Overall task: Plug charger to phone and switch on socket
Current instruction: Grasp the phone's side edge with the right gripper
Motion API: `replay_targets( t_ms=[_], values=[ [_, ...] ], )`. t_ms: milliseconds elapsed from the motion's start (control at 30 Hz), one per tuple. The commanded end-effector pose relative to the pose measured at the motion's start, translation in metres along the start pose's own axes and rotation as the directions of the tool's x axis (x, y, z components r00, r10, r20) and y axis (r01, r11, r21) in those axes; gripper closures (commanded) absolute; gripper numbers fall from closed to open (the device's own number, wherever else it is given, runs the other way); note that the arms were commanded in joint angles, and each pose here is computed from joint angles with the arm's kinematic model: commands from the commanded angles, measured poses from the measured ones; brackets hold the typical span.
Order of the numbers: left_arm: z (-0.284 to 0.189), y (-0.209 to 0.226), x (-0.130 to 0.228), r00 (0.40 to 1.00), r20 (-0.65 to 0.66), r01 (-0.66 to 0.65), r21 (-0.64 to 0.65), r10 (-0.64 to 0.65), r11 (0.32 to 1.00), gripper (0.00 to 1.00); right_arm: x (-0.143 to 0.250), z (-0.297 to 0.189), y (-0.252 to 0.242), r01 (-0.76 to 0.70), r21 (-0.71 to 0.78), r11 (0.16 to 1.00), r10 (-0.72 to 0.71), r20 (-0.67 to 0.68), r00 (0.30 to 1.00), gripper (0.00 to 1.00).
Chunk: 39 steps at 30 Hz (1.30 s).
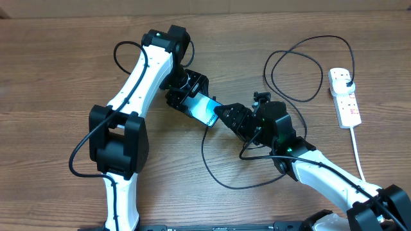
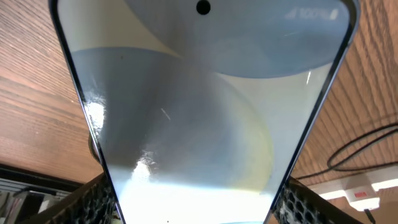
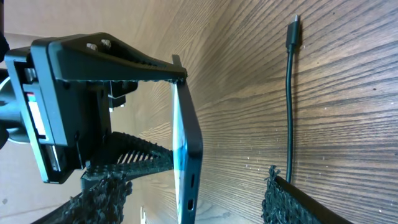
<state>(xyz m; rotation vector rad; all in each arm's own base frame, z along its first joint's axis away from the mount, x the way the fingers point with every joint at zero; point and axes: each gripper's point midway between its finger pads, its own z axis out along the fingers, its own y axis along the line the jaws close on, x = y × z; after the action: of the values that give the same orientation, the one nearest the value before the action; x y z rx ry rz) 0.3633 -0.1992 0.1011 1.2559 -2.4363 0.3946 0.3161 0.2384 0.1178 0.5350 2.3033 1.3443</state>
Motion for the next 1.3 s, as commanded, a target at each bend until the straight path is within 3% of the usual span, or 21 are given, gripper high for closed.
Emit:
replay_targets(
  t_ms=[0, 667, 1267],
  values=[
    [-0.009, -0.009, 0.014, 0.999, -0.040, -0.004, 0.042, 0.006, 0.999, 0.29, -0.005, 0.003, 0.010, -0.006, -0.014, 1.000, 0.006, 0.021, 1.000, 0.27],
    [-0.009, -0.011, 0.020, 0.997, -0.069, 0.024, 0.047, -0.021, 0.999, 0.29, -0.001, 0.013, 0.011, -0.012, -0.018, 1.000, 0.013, 0.045, 0.999, 0.32],
    [-0.001, -0.012, 0.038, 0.996, -0.087, 0.004, 0.032, -0.001, 0.999, 0.28, 0.000, 0.018, 0.018, 0.002, -0.044, 0.999, 0.001, 0.056, 0.998, 0.56]
  ],
)
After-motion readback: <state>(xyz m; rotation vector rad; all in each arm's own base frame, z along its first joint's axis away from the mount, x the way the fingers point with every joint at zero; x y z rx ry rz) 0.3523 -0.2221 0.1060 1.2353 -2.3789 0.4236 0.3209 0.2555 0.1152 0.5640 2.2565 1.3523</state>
